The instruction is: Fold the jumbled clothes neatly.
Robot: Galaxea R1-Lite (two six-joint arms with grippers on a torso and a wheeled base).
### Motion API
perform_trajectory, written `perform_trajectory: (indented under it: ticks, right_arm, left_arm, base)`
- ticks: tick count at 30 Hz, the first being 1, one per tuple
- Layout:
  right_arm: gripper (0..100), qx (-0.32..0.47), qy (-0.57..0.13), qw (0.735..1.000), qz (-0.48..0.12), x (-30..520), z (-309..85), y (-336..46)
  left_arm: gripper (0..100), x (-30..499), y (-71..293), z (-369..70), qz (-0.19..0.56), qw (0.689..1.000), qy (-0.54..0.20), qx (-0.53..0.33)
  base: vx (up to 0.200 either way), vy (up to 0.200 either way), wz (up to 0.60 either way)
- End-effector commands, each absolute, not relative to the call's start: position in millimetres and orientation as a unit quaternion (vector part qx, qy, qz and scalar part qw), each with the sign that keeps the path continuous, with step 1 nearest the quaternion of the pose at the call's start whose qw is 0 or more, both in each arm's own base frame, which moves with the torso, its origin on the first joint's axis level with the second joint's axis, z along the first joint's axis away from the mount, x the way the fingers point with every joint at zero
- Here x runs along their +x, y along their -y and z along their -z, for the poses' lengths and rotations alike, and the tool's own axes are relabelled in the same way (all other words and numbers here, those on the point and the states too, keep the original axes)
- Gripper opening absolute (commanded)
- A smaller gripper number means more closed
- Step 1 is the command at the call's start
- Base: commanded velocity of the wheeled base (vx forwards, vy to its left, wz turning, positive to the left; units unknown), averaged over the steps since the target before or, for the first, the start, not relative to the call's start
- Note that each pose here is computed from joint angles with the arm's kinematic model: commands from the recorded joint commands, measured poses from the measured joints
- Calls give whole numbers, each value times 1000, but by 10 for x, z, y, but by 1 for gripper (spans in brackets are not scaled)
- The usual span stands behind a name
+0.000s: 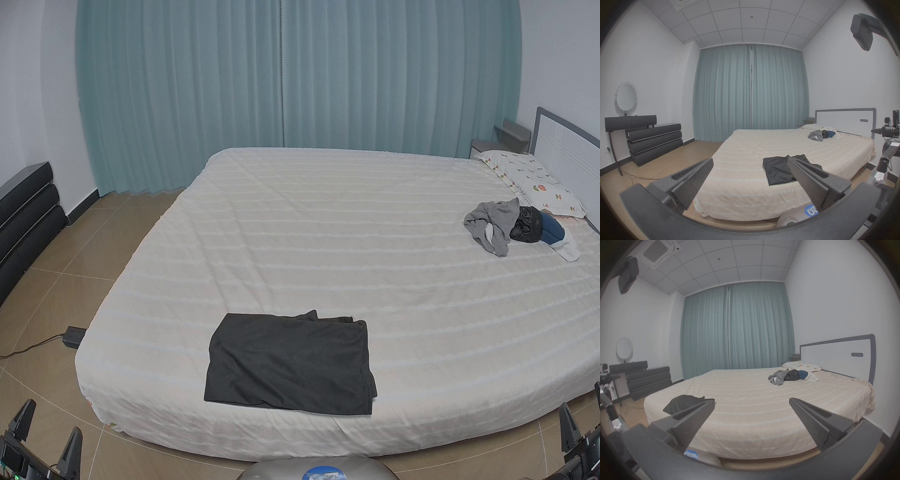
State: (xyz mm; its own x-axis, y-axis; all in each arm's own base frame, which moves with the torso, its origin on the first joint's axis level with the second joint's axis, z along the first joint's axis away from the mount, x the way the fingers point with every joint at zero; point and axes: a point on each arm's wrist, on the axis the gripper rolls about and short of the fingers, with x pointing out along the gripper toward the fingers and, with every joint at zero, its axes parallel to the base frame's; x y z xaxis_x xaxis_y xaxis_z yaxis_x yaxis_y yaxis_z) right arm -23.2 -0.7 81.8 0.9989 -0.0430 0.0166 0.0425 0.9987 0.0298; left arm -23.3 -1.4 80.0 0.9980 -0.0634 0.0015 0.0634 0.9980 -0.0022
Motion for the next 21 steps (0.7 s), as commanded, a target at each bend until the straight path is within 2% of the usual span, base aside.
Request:
perform_trajectory:
  ticks: [1, 21]
  right_arm:
    - [100, -6, -1, 1000, 12, -229, -756, 3]
    - [100, -5, -1, 1000, 8, -229, -756, 1]
  left_arm:
    - [100, -232, 13, -755, 28, 1000, -4, 1]
    - [100, -232, 12, -752, 28, 1000, -5, 5]
  base:
    - [0, 0, 0]
    - [0, 0, 0]
